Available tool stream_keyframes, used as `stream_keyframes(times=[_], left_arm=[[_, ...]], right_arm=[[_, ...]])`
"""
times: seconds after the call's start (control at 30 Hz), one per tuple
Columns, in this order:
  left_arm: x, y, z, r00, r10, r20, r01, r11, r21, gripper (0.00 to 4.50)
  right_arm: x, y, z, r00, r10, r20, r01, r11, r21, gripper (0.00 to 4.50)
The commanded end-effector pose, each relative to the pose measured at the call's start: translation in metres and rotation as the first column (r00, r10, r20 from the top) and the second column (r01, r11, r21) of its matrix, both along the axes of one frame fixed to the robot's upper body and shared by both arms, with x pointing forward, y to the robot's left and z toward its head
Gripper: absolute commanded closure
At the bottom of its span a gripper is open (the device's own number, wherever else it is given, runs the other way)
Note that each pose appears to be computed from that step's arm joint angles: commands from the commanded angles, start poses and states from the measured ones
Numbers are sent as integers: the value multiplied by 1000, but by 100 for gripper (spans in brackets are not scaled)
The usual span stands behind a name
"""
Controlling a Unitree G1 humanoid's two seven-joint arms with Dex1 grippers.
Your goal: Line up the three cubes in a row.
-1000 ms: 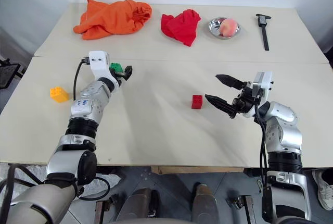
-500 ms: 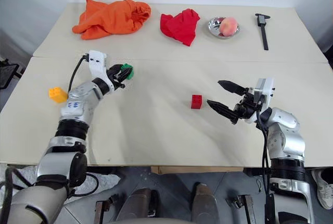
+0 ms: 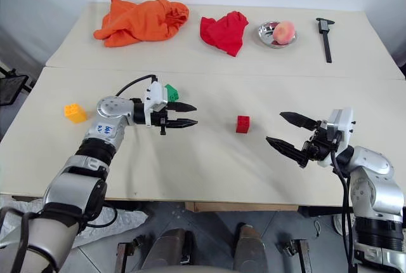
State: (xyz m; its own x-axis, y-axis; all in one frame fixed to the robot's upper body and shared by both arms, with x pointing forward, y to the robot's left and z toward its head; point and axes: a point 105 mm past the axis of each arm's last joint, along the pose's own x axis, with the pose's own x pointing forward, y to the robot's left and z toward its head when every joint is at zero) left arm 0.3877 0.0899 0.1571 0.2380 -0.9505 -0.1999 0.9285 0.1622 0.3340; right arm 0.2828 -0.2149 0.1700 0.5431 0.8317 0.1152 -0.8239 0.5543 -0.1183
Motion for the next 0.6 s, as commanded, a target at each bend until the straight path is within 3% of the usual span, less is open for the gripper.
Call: stream_keyframes(times=[0.03, 0.13, 0.3, 0.4, 0.53, 0.6], left_arm=[[8, 7, 26, 996, 47, 76, -39, 994, -106, 245], [6, 16, 38, 989, 97, 109, -71, 972, -224, 227], [12, 58, 49, 908, 367, 202, -300, 906, -298, 93], [19, 82, 47, 865, 475, 163, -416, 859, -297, 1], [19, 83, 40, 878, 477, 46, -439, 838, -325, 1], [20, 80, 37, 880, 475, -12, -449, 823, -349, 42]], right_arm=[[-8, -2, 10, 999, -17, 37, 16, 1000, 19, 0], [-12, -4, 2, 999, -31, 16, 31, 999, 24, 0], [-6, 2, 1, 1000, -11, 10, 11, 999, 32, 0], [-3, 4, 2, 1000, 1, 11, -1, 1000, 31, 0], [0, 6, -1, 1000, 8, 11, -8, 1000, 29, 0], [1, 8, -2, 1000, 7, 13, -8, 999, 31, 0]])
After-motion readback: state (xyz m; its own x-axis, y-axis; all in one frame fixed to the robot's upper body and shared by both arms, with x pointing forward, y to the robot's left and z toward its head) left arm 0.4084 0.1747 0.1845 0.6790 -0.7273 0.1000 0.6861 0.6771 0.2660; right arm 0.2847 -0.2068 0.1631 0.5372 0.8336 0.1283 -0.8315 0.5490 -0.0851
